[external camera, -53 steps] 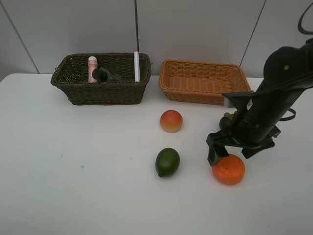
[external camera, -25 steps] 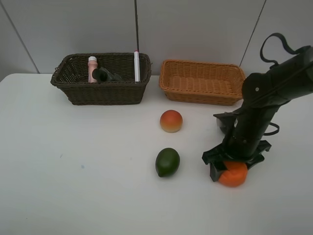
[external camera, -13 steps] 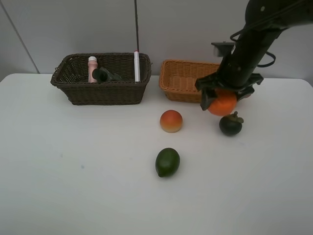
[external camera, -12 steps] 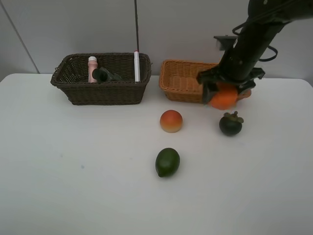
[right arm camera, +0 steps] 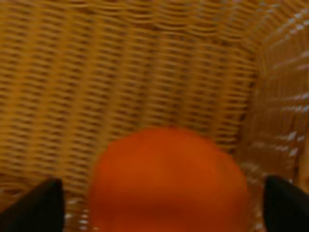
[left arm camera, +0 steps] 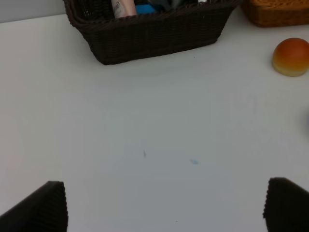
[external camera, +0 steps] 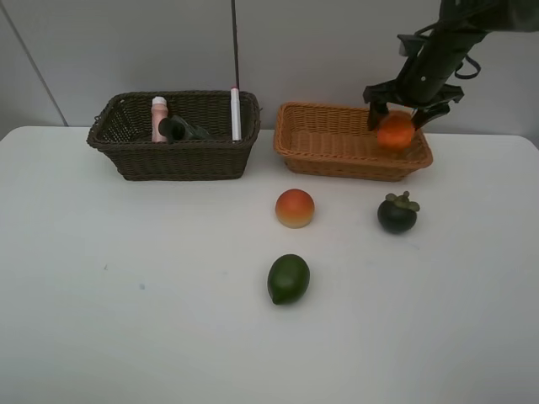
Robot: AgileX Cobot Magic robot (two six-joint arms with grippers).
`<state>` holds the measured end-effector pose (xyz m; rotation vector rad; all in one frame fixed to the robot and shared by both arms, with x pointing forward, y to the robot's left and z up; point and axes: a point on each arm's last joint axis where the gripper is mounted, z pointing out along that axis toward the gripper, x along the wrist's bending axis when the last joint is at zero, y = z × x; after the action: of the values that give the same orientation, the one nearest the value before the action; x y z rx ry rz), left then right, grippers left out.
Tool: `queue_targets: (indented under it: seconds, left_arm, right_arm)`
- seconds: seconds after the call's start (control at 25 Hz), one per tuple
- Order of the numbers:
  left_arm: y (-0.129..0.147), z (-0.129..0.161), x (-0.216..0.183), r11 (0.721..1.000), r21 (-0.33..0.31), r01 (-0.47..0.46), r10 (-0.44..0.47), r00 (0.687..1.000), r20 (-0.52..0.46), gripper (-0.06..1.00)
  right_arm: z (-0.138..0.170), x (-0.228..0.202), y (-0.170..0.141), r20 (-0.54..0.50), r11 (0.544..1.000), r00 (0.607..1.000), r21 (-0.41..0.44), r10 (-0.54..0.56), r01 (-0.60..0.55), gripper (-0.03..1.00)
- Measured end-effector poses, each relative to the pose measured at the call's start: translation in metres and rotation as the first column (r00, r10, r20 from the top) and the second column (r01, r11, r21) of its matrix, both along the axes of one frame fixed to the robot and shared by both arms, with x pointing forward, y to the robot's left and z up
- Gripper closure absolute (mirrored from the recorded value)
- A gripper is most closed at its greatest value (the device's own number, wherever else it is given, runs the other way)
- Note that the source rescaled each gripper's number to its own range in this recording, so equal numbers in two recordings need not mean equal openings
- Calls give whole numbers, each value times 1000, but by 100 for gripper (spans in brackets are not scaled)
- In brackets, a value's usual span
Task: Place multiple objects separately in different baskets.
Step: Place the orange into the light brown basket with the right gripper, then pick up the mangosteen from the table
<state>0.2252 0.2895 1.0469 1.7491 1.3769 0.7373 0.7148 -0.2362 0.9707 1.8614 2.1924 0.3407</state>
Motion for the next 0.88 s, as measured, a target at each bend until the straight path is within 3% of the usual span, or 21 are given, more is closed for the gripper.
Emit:
queue_targets:
  seconds: [0.08, 0.2, 0.32, 0.48, 0.68, 0.88]
  left_arm:
    - [0, 0, 0, 1000, 0, 0, 0, 1000, 0, -6]
    - [0, 0, 0, 1000, 0, -17, 17, 1000, 0, -6]
    - [-1, 0, 1, 999, 0, -48, 48, 999, 0, -6]
    - [-1, 0, 1, 996, 0, -84, 84, 996, 0, -6]
    - [-1, 0, 1, 996, 0, -84, 84, 996, 0, -6]
    - [-1, 0, 1, 996, 0, -84, 84, 996, 0, -6]
  right_arm:
    - [-5, 1, -3, -26, 999, 1000, -35, 6, -7, 4]
    - [-6, 0, -3, -50, 999, 999, -40, 4, -6, -2]
    - [-1, -5, -1, -80, 1000, 997, -11, -5, 4, -3]
    - [29, -22, 3, -139, 998, 990, 55, -12, 20, -3]
    - [66, -45, 3, -109, 994, 994, 104, -11, 23, -3]
    - [52, -86, -2, -229, 996, 973, 85, -12, 32, -3]
